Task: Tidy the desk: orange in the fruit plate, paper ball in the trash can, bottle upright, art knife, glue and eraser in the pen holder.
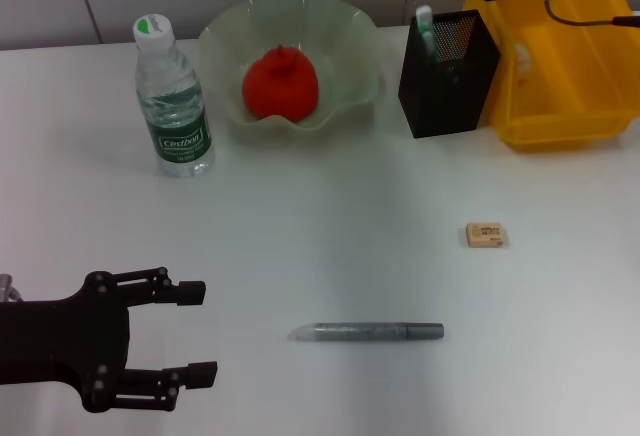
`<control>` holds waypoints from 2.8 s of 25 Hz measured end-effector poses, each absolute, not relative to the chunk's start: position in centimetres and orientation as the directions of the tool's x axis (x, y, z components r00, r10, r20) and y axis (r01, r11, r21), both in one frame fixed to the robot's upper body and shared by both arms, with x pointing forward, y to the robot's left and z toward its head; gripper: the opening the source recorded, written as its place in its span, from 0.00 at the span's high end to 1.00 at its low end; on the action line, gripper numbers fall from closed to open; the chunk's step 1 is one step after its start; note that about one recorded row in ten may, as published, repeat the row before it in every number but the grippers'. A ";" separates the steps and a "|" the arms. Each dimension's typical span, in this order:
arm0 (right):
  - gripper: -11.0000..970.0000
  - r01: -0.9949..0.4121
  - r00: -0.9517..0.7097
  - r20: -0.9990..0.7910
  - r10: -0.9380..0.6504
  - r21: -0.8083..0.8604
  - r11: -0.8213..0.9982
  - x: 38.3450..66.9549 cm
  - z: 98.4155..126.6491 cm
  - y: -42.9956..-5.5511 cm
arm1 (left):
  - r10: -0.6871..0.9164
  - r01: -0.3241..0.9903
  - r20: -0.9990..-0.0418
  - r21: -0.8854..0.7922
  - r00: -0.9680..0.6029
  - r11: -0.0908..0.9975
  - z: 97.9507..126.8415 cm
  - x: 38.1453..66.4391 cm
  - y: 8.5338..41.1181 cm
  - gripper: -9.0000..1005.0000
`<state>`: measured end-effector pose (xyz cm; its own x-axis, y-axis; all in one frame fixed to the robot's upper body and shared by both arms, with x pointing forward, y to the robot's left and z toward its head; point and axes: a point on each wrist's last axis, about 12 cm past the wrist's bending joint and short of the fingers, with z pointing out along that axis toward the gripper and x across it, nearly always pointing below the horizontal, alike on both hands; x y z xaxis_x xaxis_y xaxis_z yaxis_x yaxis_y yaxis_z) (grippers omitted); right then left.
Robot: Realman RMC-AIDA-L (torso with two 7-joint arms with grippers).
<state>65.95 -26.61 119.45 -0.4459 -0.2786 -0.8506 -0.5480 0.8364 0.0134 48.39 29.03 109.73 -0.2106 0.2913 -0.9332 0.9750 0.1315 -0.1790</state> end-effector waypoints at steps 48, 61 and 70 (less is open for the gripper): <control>0.28 -0.987 -0.125 -0.210 -0.970 0.122 0.101 57.2 117.5 -6.0 | 0.430 0.946 -0.852 -0.204 -0.299 0.253 109.0 47.9 34.7 0.19; 0.31 -0.998 0.000 -0.161 -0.987 0.055 -0.009 55.5 114.5 -3.7 | 0.430 0.943 -0.852 -0.192 -0.297 0.271 108.5 48.0 34.4 0.19; 0.34 -0.999 0.021 -0.142 -0.990 0.031 -0.026 55.0 113.3 -3.5 | 0.431 0.943 -0.853 -0.189 -0.295 0.273 108.5 48.2 34.2 0.19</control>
